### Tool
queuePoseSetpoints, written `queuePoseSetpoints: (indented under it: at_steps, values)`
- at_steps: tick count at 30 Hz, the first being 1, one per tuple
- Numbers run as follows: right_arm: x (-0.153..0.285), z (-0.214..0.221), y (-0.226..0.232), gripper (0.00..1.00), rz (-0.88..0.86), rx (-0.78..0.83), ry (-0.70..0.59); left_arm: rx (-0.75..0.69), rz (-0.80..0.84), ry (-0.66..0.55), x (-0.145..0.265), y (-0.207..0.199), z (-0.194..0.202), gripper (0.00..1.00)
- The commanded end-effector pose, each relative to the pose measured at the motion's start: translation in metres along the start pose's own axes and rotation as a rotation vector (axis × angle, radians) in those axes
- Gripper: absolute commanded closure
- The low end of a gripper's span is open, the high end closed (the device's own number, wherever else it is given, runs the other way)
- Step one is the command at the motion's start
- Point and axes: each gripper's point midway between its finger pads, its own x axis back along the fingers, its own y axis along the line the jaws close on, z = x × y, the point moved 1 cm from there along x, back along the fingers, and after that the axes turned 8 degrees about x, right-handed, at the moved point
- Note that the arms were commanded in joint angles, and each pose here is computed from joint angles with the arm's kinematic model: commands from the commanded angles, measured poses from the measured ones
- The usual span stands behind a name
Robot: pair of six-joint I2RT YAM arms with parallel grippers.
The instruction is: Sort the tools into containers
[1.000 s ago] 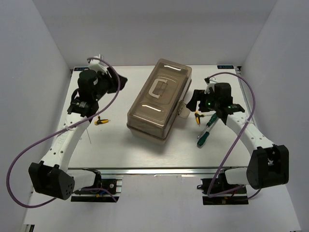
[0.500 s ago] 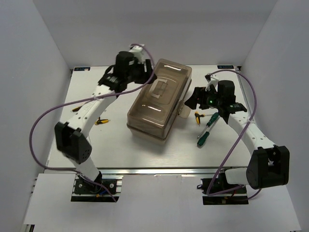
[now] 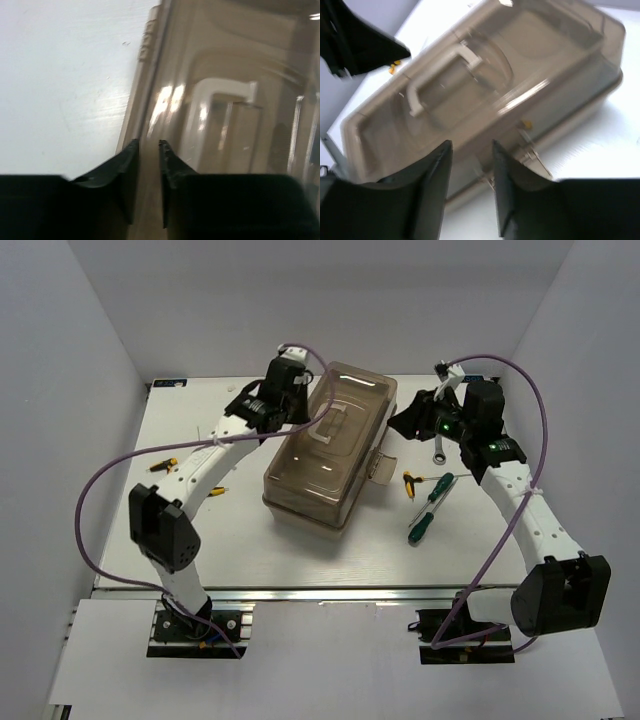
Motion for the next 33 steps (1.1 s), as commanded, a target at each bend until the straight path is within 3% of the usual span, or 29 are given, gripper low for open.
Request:
queuePoseSetpoints:
  at_steps: [1,4,7,9,12,15,20,26,31,33]
  values:
    - [-0.004,-0.039,0.021,0.59,-0.091,-0.003,-0.087,0.134,-0.061,-0.152,0.047,0.03,-0.031,0.7]
    - [-0.018,-0.05,0.035,0.83,-0.146,-0.019,-0.093,0.173,-0.082,-0.118,0.054,0.051,-0.01,0.76]
    - [-0.036,-0.061,0.057,0.9,-0.192,-0.008,-0.096,0.182,-0.096,-0.05,0.053,0.065,0.018,0.78]
    - [-0.05,-0.065,0.073,0.88,-0.219,-0.017,-0.085,0.18,-0.092,0.004,0.047,0.07,0.039,0.8]
    - [-0.07,-0.067,0.086,0.73,-0.201,-0.058,-0.066,0.168,-0.05,0.104,0.038,0.065,0.067,0.81]
    - [-0.085,-0.068,0.089,0.51,-0.161,-0.1,-0.053,0.178,0.025,0.176,0.03,0.054,0.091,0.82]
    - [-0.096,-0.065,0.085,0.4,-0.06,-0.137,-0.032,0.215,0.182,0.184,0.04,0.029,0.104,0.81]
    - [-0.103,-0.051,0.084,0.4,0.01,-0.138,0.001,0.26,0.243,0.174,0.054,0.023,0.114,0.8]
    - [-0.103,-0.032,0.084,0.64,0.03,-0.16,0.047,0.289,0.314,0.168,0.062,0.014,0.117,0.8]
    - [-0.104,-0.026,0.083,0.65,0.037,-0.181,0.065,0.304,0.361,0.178,0.064,0.006,0.118,0.8]
